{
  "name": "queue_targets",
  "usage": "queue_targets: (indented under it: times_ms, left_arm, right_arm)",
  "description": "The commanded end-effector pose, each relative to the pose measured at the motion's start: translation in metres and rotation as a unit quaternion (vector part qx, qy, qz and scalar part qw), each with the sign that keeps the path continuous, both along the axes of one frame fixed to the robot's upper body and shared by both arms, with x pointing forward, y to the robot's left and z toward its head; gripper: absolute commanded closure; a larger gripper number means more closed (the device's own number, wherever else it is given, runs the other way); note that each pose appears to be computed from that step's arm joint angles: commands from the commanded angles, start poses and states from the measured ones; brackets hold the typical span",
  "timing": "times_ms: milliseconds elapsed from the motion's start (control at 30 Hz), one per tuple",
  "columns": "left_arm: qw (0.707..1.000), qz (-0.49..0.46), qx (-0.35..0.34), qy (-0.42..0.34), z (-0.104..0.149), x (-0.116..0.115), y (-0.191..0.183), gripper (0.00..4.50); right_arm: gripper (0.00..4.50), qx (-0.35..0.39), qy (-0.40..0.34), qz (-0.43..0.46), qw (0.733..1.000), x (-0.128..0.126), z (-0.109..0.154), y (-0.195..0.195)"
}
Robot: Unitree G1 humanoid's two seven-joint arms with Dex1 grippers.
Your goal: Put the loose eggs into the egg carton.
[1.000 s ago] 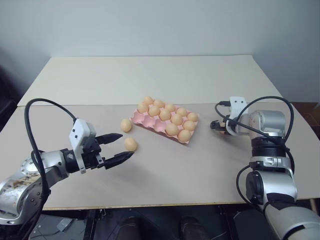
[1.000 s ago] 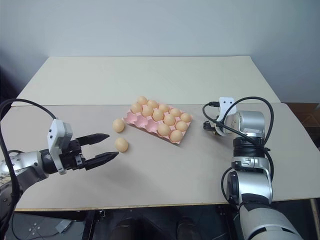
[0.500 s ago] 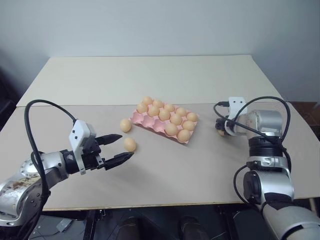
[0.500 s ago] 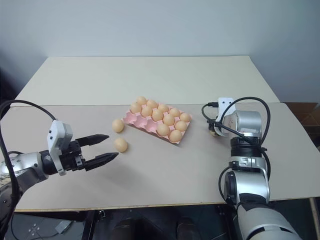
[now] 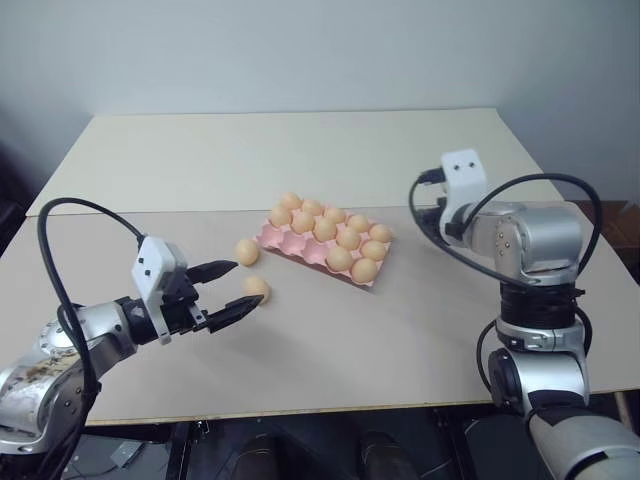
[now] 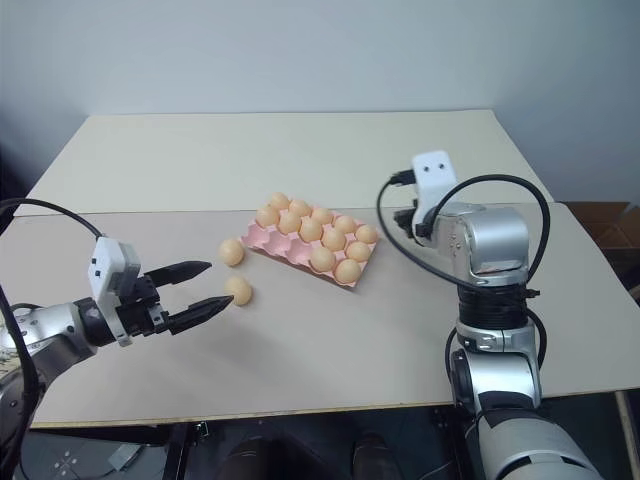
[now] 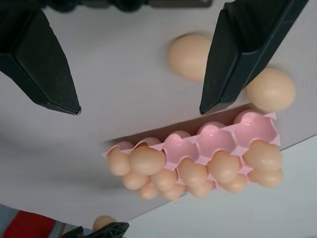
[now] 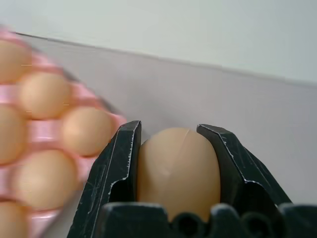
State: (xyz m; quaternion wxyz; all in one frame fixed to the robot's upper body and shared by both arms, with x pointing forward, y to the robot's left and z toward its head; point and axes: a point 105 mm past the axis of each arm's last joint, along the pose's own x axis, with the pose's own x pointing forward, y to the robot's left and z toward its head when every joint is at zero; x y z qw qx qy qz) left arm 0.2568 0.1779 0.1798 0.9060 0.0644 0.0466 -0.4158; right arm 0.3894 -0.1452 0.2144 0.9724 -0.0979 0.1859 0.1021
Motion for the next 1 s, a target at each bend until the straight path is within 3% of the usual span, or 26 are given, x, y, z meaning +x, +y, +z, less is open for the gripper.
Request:
queue_targets:
  times_ms: [33,267,733,1000]
  left_arm:
    - [1.0,0.019,-0.002,-0.025,0.009,-0.001,0.007,0.33]
    - [0.998,0.061,-0.018,-0.025,0.003,-0.001,0.012,0.33]
    - [0.997,0.059,-0.032,-0.025,0.003,-0.008,0.001,0.33]
    - [0.997,0.062,-0.034,-0.022,0.001,-0.013,-0.002,0.33]
  right_arm:
    - [2.85,0.006,-0.075,0.097,0.992,-0.013,0.026,0.043]
    - [2.86,0.015,-0.111,0.21,0.971,-0.029,0.012,0.097]
    - [2.86,0.014,-0.086,0.253,0.963,-0.011,-0.014,0.146]
    - [2.87,0.014,-0.075,0.259,0.963,-0.008,-0.023,0.155]
